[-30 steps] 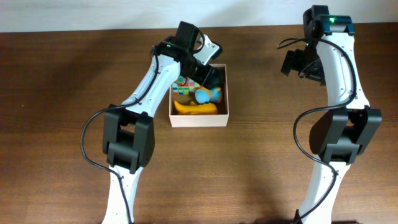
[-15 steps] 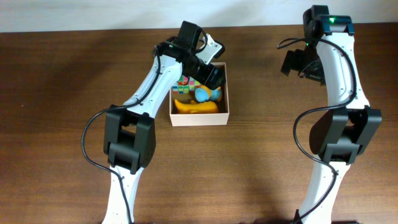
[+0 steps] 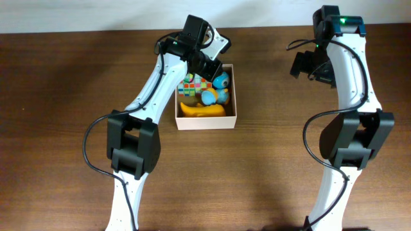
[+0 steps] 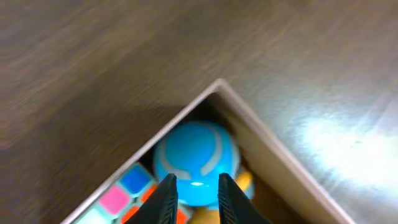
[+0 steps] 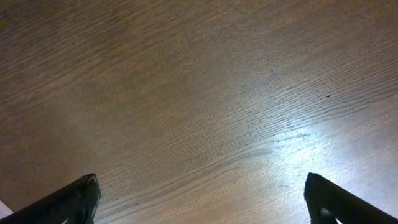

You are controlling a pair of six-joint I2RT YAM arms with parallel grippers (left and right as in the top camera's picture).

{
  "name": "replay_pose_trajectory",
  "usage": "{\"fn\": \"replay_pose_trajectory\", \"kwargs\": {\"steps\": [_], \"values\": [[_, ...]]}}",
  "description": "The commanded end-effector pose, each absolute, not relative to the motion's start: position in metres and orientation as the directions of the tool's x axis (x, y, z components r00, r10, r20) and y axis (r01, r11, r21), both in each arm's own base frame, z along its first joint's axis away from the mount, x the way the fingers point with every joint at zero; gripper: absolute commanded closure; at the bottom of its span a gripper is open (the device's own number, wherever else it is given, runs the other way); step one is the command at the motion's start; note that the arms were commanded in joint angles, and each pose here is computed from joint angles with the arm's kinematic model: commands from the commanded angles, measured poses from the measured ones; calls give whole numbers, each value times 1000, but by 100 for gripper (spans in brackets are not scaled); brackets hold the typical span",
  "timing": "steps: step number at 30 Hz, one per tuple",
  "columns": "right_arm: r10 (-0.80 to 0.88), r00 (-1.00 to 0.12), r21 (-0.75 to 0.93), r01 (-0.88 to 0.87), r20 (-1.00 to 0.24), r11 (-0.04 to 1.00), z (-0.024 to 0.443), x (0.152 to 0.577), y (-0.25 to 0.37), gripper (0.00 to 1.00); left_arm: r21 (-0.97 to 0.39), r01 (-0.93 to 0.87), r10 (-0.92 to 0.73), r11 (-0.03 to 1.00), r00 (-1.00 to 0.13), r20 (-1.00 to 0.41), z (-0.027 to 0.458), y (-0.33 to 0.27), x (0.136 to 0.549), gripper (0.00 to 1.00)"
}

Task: Pack container
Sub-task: 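Lower the blue ball into the box and open the left gripper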

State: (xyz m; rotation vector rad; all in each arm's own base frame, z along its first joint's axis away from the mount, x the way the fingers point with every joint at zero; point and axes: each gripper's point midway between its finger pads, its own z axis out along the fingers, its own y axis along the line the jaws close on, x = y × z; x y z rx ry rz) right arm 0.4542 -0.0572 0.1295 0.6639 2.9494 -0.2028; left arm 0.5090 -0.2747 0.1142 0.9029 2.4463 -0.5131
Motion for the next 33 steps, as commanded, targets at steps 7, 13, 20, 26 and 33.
{"fn": "replay_pose_trajectory", "kwargs": {"steps": [7,13,20,26,33], "values": [[429,-893,-105,444,-139,890,130,454,-59,1,-71,669,528,740,-643,-555,117,-268,520,81],[429,-893,-105,444,-139,890,130,454,-59,1,-72,669,527,740,-642,-556,117,-268,521,83],[429,-893,-105,444,-139,890,130,454,-59,1,-70,680,536,730,-634,-558,115,-276,518,84],[429,-893,-106,444,-139,890,130,454,-59,1,-80,690,554,719,-640,-533,91,-286,515,84],[429,-893,-105,444,-139,890,130,454,-59,1,-97,689,568,719,-662,-490,65,-286,512,84]]}}
